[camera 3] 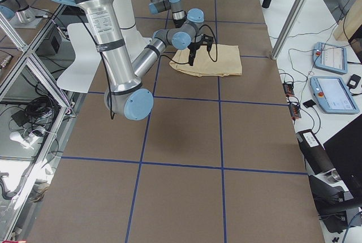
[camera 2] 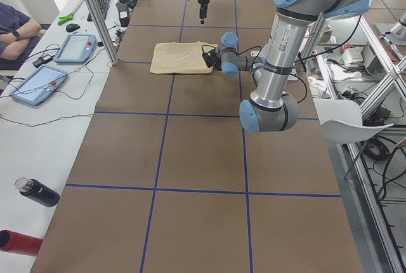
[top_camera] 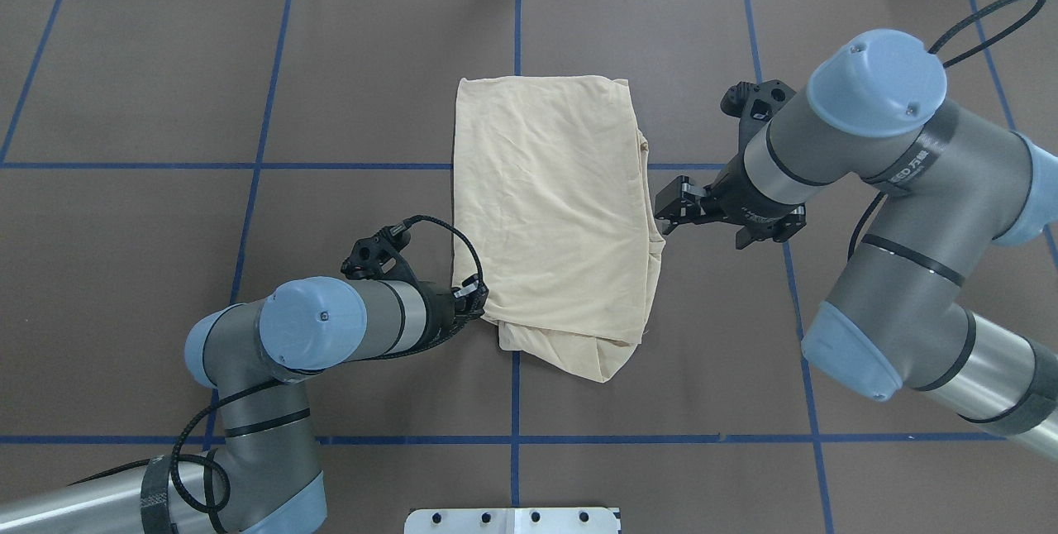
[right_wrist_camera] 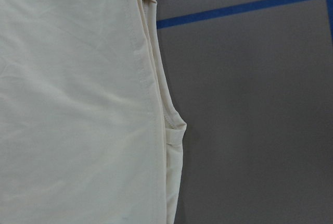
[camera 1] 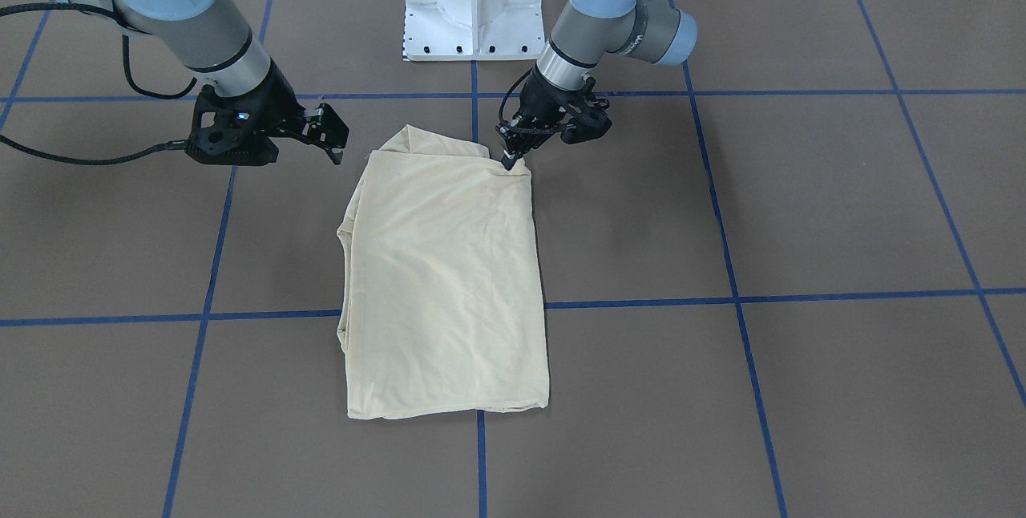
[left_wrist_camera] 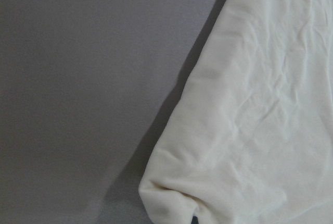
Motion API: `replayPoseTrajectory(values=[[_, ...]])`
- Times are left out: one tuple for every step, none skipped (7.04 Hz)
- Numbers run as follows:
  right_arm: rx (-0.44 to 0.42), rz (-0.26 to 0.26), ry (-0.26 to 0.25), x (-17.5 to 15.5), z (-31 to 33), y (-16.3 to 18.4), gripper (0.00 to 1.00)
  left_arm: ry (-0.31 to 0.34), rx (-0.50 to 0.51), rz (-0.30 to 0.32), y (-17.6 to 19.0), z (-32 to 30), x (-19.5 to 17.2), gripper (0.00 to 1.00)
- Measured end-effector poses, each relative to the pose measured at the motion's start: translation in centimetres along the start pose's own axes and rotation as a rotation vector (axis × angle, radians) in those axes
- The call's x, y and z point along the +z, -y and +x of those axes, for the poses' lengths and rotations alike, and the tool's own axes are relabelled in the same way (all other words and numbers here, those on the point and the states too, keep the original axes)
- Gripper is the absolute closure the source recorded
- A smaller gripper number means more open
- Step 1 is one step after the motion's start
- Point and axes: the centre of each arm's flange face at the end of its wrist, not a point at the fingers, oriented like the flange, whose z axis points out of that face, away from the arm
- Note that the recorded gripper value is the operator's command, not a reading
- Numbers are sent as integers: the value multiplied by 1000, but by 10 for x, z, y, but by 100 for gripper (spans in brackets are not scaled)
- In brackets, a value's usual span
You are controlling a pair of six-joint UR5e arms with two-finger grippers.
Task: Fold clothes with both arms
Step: 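Grasp the shirt's other near corner with the right gripper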
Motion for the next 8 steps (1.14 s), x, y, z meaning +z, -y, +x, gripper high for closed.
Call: replayPoseTrajectory(values=[[106,7,-1,13,-18,-21,0,-1,-1,1,1,0,0,100],[192,28,-11,31,-35,-45,0,-1,-1,2,2,1,-1,100],[261,51,-29,52,-45,-65,0,-1,-1,2,2,1,-1,100],[323,65,-48,69,-49,-78,0,-2,-2,1,3,1,-1,100],[381,72,-66,83,-50,-88,0,-4,-3,1,3,2,-2,100],[417,77,-84,96,-50,-95,0,-6,-3,1,4,4,-3,100],[435,82,-104,111,-52,-98,0,-11,-5,3,6,6,-5,100],[442,85,-120,123,-58,-98,0,-16,-5,5,8,8,-7,100]])
